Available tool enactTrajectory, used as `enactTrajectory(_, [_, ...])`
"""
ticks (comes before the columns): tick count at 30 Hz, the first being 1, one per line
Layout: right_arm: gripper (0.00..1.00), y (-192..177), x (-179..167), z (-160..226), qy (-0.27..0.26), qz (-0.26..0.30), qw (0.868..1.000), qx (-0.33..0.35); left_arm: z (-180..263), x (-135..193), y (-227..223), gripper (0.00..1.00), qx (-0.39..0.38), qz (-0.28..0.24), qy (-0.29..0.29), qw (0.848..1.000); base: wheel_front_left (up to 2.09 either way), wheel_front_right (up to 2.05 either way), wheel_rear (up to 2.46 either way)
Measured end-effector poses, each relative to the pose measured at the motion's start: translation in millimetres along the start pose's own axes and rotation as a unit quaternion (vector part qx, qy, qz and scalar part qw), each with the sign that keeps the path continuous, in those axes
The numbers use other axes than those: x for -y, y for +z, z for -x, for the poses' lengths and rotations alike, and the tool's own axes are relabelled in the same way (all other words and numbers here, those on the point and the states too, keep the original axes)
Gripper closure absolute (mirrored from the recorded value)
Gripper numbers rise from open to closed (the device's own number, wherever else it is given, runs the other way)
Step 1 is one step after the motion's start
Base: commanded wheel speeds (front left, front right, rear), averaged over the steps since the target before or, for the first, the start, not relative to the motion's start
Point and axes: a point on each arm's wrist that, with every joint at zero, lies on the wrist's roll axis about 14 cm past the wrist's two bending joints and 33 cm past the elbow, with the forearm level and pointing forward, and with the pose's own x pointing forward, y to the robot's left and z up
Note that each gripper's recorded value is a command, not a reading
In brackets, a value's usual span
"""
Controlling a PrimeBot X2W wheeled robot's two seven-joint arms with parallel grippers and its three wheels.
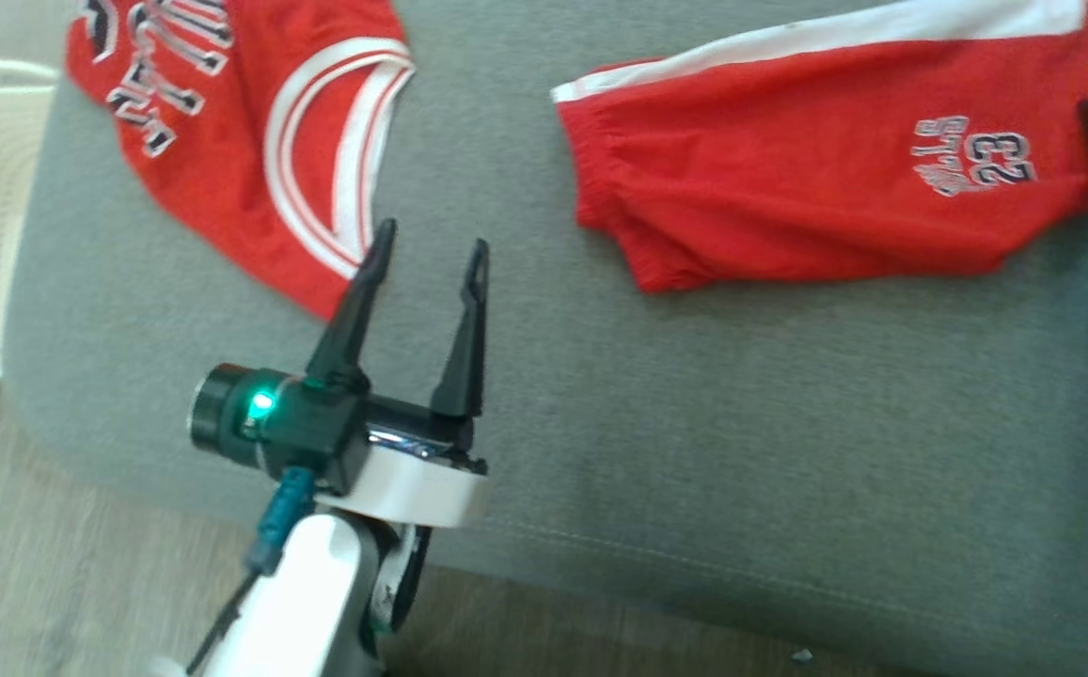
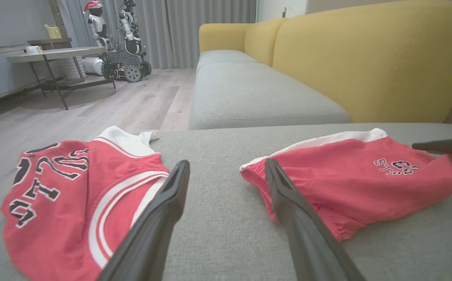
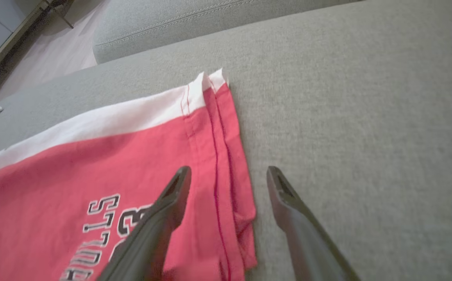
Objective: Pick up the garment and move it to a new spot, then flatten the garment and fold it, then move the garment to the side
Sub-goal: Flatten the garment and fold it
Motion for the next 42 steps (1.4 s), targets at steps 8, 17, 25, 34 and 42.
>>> enactTrajectory(8, [1.00, -3.8, -5.6, -21.6, -0.005, 0.004, 0.998, -0.057, 9.0, -13.3, -8.9, 0.00, -0.019, -0.015, 0.021, 0.999, 0.00, 0.00, 0.00])
enactTrajectory(17, [1.00, 2.2, 1.1, 0.3, -0.009, -0.018, 1.000, -0.016, 9.1, -2.0, -2.3, 0.00, -0.008, -0.015, 0.006, 1.000, 0.00, 0.00, 0.00])
enactTrajectory(25, [1.00, 7.7, 70.5, 59.1, -0.084, -0.008, 0.996, 0.008, 9.5, 26.7, 1.0, 0.00, 0.000, 0.001, -0.040, 0.999, 0.00, 0.00, 0.00])
enactTrajectory(34, [1.00, 36.6, 104.5, 105.4, -0.137, 0.056, 0.989, 0.023, 5.5, 53.0, 0.3, 0.00, 0.002, 0.012, -0.083, 0.996, 0.00, 0.00, 0.00])
enactTrajectory(42, [1.00, 58.5, 27.5, 97.3, -0.062, 0.121, 0.990, 0.041, 7.7, 59.1, -2.2, 0.00, -0.003, 0.012, -0.095, 0.995, 0.00, 0.00, 0.00])
